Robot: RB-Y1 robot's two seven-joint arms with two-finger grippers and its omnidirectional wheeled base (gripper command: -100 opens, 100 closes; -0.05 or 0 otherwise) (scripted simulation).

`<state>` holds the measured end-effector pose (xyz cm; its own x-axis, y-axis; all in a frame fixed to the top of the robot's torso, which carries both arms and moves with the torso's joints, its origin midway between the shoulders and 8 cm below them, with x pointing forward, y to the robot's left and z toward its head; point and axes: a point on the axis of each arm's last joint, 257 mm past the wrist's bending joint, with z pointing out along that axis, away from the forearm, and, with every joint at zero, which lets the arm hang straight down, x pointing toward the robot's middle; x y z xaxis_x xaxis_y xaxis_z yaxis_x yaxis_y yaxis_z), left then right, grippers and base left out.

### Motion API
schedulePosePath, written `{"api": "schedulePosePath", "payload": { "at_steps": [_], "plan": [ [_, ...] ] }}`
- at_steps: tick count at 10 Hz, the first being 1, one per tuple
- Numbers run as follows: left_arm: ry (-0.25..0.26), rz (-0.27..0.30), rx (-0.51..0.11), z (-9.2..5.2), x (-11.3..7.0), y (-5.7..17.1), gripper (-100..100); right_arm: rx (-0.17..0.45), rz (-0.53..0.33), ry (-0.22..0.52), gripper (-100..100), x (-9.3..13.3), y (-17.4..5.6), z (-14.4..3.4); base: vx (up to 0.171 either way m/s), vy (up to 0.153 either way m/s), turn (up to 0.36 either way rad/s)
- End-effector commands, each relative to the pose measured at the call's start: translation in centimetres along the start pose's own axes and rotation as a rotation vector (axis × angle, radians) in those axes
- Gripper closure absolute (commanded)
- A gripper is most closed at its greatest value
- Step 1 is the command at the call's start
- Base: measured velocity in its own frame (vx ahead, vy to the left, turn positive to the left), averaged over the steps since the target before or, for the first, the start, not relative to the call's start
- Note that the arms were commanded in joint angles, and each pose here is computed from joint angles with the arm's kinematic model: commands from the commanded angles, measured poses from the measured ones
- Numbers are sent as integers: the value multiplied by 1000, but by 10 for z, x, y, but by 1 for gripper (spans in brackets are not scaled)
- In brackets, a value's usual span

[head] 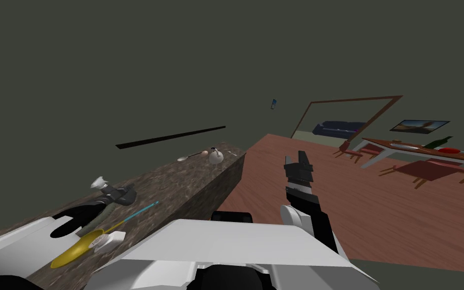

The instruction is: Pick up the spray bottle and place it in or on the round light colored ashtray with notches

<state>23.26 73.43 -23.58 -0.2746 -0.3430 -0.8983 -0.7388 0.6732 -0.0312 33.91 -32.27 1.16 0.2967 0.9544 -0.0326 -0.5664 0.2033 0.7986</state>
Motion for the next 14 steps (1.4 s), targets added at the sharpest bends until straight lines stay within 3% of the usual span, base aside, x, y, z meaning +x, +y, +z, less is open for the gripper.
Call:
{"api": "schedulePosePath", "payload": {
  "at_steps": [1, 5, 6, 7, 8, 9, 14],
  "plan": [
    [0, 0, 0, 0, 0, 0, 100, 0, 0, 0, 0, 0, 0, 0, 0, 0, 0],
    [0, 0, -1, 0, 0, 0, 100, 0, 0, 0, 0, 0, 0, 0, 0, 1, 3],
    [0, 0, -1, 0, 0, 0, 0, 0, 0, 0, 0, 0, 0, 0, 0, 0, 0],
    [0, 0, -1, 0, 0, 0, 100, 0, 0, 0, 0, 0, 0, 0, 0, 0, 0],
    [0, 0, -1, 0, 0, 0, 0, 0, 0, 0, 0, 0, 0, 0, 0, 0, 0],
    [2, 15, -4, 0, -1, -2, 100, 0, 0, 0, 0, 0, 0, 0, -97, -66, -17],
    [11, 82, -17, -1, -7, -14, 100, 0, 1, 0, 0, 0, 0, 0, -183, -98, -10]
  ]
}}
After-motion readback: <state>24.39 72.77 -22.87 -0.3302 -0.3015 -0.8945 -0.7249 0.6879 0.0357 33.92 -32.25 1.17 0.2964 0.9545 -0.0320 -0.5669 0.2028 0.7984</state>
